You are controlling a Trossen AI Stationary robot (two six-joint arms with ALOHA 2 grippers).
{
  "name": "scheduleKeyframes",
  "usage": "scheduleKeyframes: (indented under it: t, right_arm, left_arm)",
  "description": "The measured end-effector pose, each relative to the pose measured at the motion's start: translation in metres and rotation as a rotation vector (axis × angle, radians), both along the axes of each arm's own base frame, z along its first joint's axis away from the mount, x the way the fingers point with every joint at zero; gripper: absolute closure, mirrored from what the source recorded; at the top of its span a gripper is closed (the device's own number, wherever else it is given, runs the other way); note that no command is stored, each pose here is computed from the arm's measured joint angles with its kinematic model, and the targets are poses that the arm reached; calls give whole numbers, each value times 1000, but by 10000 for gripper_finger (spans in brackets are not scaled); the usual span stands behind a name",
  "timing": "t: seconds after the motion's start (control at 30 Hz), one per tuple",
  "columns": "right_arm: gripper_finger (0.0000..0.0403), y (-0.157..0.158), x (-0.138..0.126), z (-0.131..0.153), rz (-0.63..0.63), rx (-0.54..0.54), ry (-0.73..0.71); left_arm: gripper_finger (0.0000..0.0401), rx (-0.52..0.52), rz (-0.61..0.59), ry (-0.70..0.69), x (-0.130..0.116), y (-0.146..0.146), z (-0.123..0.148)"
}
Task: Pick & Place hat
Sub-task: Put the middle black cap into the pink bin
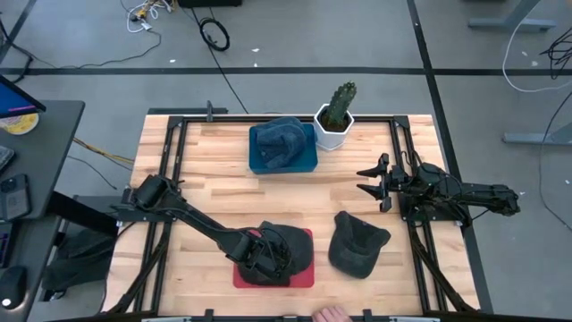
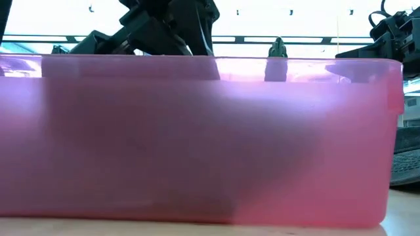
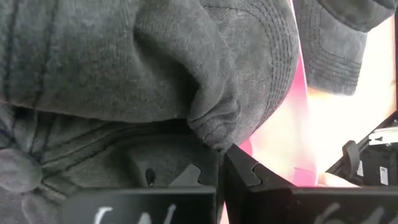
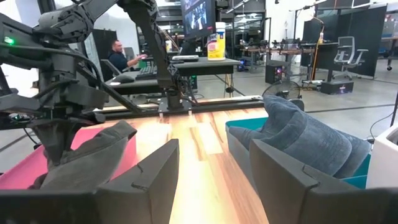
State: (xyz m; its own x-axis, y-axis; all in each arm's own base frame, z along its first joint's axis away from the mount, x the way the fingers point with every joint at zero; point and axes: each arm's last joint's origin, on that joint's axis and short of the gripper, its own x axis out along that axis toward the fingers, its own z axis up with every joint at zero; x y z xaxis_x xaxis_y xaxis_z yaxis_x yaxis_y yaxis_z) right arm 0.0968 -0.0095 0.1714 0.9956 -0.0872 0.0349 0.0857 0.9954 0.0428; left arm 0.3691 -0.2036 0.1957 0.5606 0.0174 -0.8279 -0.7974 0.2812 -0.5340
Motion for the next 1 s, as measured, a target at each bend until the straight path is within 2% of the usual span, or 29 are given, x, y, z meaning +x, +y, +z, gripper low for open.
scheduleKeyframes:
  t: [0.3,0.47,0.67,0.87,1.0]
  right_arm:
    - [204,0,0,0,0,0,0]
    - [204,0,0,0,0,0,0]
    - [204,0,0,0,0,0,0]
    - [204,0,0,0,0,0,0]
    - [204,0,0,0,0,0,0]
  left_arm:
    - [397,49,-69,6,0,1,-1]
    - [387,69,-172,-37,5,-1,2]
    - [338,86,-247,-56,7,-3,5]
    - [269,51,-317,-42,7,-2,7]
    - [232,24,-433,-67,5,1,21]
